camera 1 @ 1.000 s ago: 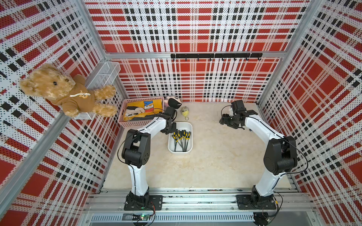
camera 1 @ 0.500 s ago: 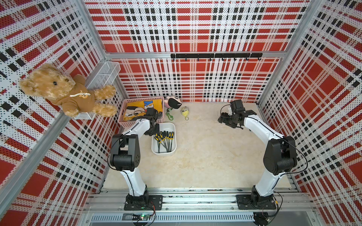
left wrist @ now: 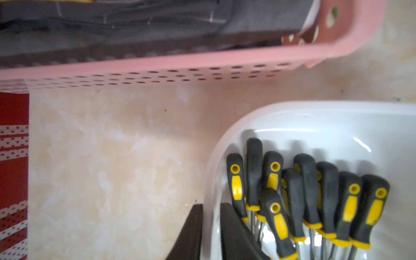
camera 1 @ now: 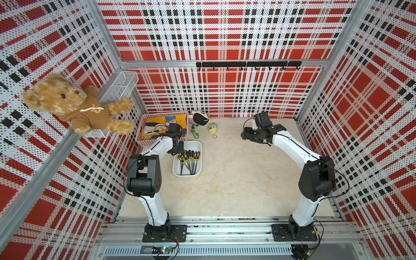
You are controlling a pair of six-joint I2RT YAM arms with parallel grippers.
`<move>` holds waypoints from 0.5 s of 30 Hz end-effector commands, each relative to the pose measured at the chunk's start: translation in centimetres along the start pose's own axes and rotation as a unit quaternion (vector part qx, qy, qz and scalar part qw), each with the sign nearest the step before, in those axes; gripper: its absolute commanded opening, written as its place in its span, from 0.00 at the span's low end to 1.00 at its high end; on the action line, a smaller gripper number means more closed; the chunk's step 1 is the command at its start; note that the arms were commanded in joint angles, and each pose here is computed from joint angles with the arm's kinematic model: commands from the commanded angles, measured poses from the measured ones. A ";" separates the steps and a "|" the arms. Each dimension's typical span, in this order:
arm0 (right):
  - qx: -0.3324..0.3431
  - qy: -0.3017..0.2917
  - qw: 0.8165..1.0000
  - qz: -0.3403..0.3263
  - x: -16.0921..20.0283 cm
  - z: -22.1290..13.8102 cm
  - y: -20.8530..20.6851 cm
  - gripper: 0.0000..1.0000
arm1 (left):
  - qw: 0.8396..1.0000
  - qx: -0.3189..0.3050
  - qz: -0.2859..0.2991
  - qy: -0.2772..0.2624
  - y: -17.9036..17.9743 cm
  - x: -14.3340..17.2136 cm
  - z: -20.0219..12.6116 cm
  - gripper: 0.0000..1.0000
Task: Take the file tool out of the storage box
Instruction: Move the storage box to the center of the board.
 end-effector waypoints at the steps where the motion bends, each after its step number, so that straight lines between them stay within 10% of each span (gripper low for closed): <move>1: -0.029 -0.006 0.997 -0.065 0.2 1.0 3.5 0.71 | 0.998 0.010 -0.022 -0.065 0.3 -2.3 -2.8 0.33; 15: -0.038 -0.006 0.996 -0.076 -0.3 2.4 5.4 0.70 | 0.985 0.043 -0.157 -0.049 -3.6 -2.6 -3.2 0.38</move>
Point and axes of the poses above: each gripper's point midway between its finger pads, its own z axis out along the fingers, its own y axis along the line the jaws close on, x = y × z, the point moved 10 cm from there along -z, back along the fingers, and after that the axes turned 8 degrees about z, right-handed, at the moved point
